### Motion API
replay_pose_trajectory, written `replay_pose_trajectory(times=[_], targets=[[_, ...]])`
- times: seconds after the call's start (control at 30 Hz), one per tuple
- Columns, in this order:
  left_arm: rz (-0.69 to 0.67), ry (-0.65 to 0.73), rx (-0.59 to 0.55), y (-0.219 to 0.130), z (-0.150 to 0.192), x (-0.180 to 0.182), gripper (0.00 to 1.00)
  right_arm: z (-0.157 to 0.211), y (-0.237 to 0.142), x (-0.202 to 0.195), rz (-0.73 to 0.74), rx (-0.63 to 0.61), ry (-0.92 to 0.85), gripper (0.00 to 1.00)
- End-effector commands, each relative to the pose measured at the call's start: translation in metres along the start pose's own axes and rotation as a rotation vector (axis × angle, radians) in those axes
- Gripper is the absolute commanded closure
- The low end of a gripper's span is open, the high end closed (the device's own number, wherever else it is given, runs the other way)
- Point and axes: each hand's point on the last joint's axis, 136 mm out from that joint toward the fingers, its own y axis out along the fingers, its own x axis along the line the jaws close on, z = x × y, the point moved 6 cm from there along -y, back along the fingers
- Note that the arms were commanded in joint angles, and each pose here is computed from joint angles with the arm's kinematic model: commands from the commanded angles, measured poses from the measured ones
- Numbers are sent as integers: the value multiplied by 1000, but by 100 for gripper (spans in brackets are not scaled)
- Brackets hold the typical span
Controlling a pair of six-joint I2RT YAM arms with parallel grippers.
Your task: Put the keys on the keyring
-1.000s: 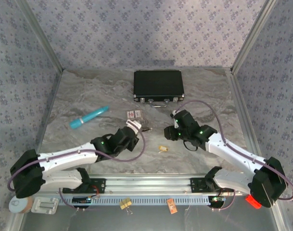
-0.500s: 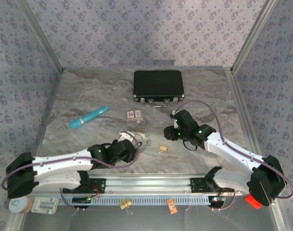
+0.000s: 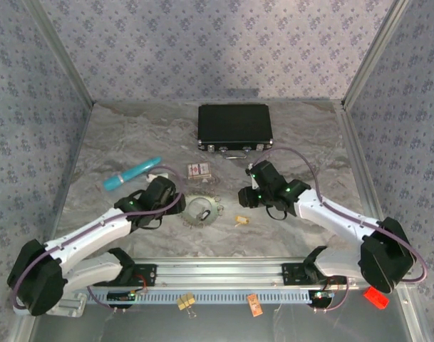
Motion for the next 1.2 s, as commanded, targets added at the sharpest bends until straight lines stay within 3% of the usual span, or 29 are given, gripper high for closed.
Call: replay_pose_trajectory(times=[0.0, 0.33, 0.9, 1.17], targets=[[55, -128, 115, 10, 15, 9, 44, -4, -1, 5, 0, 14, -3, 63], [147, -217, 218, 34, 30, 12, 55, -4, 3, 11, 4, 35, -24, 64], [140, -240, 210, 50, 27, 15, 79, 1, 2, 12, 1, 42, -30, 64], [201, -231, 191, 42, 22, 7, 98, -1, 1, 13, -5, 38, -36, 64]])
